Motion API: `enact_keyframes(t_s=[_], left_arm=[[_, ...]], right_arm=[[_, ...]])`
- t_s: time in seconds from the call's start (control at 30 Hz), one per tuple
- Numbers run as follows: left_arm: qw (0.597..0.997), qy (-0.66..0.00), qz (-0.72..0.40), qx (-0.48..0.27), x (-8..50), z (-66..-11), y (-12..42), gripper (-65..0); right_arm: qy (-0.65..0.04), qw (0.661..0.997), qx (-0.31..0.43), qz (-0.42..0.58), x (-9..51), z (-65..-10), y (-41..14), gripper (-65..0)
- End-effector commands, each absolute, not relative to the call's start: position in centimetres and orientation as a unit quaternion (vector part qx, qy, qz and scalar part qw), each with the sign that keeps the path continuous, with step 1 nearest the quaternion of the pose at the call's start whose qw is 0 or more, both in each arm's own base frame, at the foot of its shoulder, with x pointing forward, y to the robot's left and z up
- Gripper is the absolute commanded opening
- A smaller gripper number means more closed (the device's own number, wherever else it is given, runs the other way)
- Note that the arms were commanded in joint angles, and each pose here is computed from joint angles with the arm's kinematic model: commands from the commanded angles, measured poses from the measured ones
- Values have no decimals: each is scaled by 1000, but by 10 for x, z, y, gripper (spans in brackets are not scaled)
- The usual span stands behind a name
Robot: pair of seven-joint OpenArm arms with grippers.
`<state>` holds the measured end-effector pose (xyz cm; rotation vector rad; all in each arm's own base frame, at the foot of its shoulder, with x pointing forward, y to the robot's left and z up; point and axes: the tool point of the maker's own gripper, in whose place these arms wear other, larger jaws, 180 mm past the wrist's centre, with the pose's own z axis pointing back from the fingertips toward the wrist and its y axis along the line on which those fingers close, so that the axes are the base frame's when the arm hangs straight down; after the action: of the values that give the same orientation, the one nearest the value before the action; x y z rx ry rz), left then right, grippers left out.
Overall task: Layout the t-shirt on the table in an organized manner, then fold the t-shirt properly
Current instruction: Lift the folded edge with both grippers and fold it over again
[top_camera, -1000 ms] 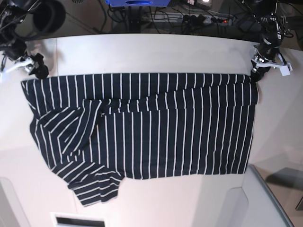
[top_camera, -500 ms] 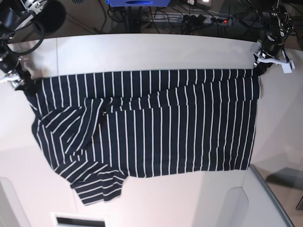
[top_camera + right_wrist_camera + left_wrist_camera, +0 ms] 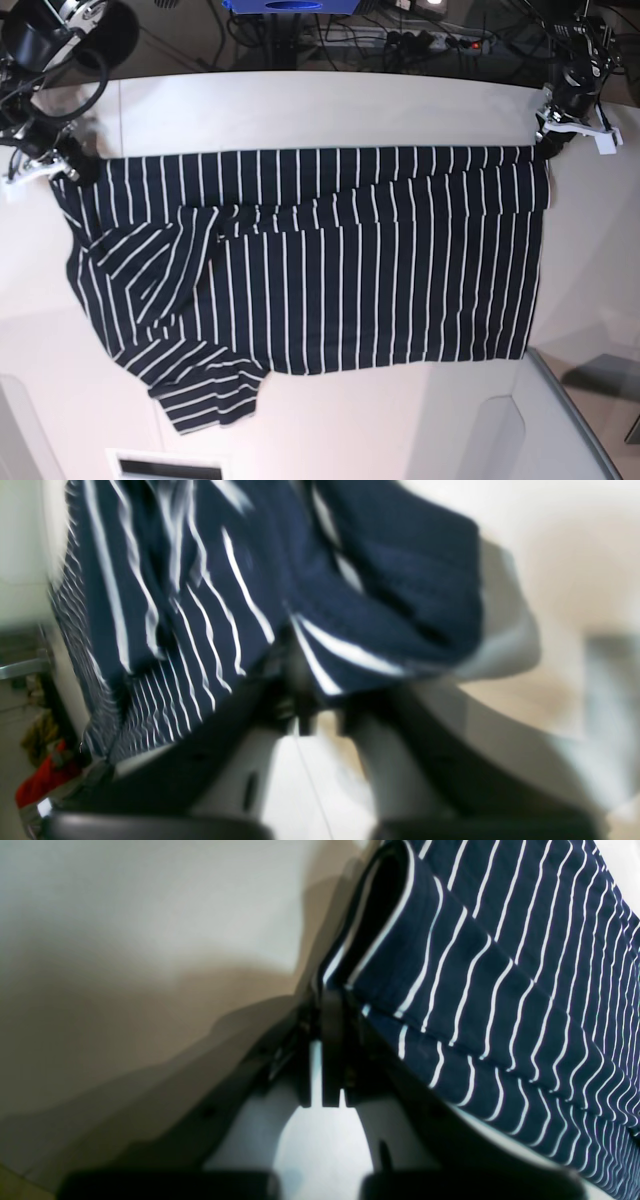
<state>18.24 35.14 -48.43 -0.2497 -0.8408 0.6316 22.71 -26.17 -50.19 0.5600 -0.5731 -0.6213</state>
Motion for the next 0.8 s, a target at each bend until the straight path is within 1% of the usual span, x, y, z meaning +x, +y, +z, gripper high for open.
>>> enact_keyframes(t_s=[0.0, 0.03, 0.1, 0.27, 0.4, 0.53, 0.63, 0.77], left_arm=[[863, -397, 292, -114, 186, -478, 359, -650], [871, -381, 289, -118, 184, -480, 358, -650], [878, -379, 269, -112, 195, -467, 366, -650], [880, -418, 210, -75, 220, -420, 377, -650], [879, -436, 185, -54, 238, -390, 381, -650], [878, -443, 174, -50, 248, -376, 380, -650], [864, -462, 187, -73, 255, -366, 379, -650], [840, -479, 237, -91, 246, -357, 391, -650]], right_arm=[[-267, 883, 260, -287, 227, -499, -268, -650], [-260, 885, 262, -285, 225, -500, -266, -636], [-253, 891, 260, -271, 227, -495, -267, -645], [-246, 912, 237, -226, 239, -464, -275, -645], [-256, 919, 215, -207, 255, -435, -285, -645], [-265, 924, 206, -184, 268, -415, -288, -645], [-271, 926, 197, -172, 273, -404, -290, -645], [-270, 929, 190, -166, 271, -400, -292, -644]])
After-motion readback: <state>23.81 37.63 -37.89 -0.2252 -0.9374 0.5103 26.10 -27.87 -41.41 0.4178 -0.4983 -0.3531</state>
